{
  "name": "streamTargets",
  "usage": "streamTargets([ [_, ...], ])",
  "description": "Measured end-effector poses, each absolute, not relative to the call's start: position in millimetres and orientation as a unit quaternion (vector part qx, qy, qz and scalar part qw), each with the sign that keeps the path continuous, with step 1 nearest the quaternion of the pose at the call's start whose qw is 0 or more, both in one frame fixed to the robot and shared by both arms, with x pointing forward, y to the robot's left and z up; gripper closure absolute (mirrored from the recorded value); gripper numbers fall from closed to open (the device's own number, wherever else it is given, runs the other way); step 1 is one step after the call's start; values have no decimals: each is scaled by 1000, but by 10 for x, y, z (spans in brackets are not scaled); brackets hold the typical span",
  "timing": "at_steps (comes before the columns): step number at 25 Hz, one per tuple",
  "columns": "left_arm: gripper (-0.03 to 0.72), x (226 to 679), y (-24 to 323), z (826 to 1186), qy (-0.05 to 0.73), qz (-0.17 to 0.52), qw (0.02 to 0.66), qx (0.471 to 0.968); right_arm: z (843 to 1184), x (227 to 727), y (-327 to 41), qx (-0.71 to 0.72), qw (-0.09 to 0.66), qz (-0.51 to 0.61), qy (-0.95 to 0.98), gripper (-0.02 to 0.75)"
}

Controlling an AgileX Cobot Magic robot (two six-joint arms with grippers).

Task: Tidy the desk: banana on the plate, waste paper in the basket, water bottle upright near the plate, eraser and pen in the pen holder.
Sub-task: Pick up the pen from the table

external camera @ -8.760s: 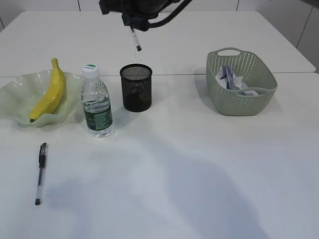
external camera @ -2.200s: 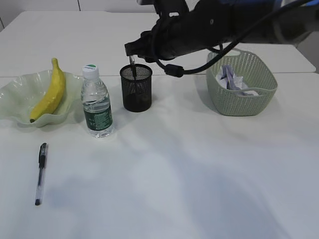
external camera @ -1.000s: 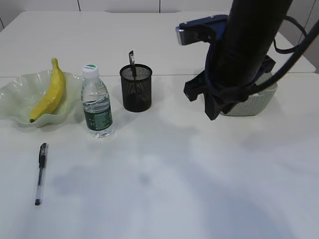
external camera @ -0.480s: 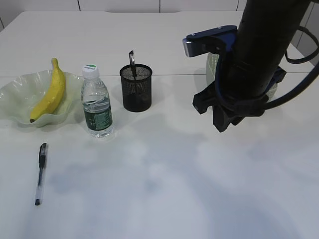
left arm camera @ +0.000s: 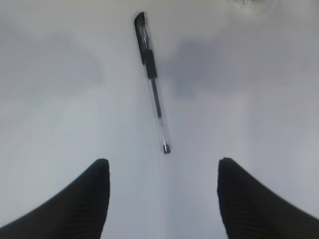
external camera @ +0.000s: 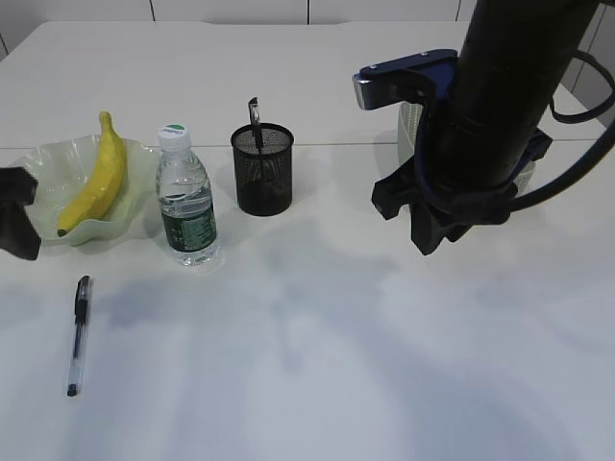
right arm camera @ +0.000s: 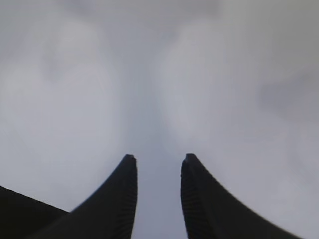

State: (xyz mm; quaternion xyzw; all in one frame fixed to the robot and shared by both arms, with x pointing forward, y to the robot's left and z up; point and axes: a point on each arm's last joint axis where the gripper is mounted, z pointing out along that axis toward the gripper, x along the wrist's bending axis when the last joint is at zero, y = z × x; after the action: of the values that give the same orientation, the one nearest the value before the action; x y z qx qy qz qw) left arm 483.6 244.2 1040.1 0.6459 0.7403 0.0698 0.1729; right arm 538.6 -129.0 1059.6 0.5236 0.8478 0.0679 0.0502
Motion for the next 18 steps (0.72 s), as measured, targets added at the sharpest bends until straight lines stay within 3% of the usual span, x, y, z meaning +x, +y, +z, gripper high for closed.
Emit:
streamTargets([
  [8,235,5443,2318,10103,762,58,143,629,10596,5386,-1290,515,51,67,853,508],
  [13,239,5581,2240,9756,776,39,96,622,10596,5386,-1289,515,50,68,853,508],
  [18,240,5685,2241,9473,788,67,61,610,10596,5386,-1289,514,50,68,854,508],
])
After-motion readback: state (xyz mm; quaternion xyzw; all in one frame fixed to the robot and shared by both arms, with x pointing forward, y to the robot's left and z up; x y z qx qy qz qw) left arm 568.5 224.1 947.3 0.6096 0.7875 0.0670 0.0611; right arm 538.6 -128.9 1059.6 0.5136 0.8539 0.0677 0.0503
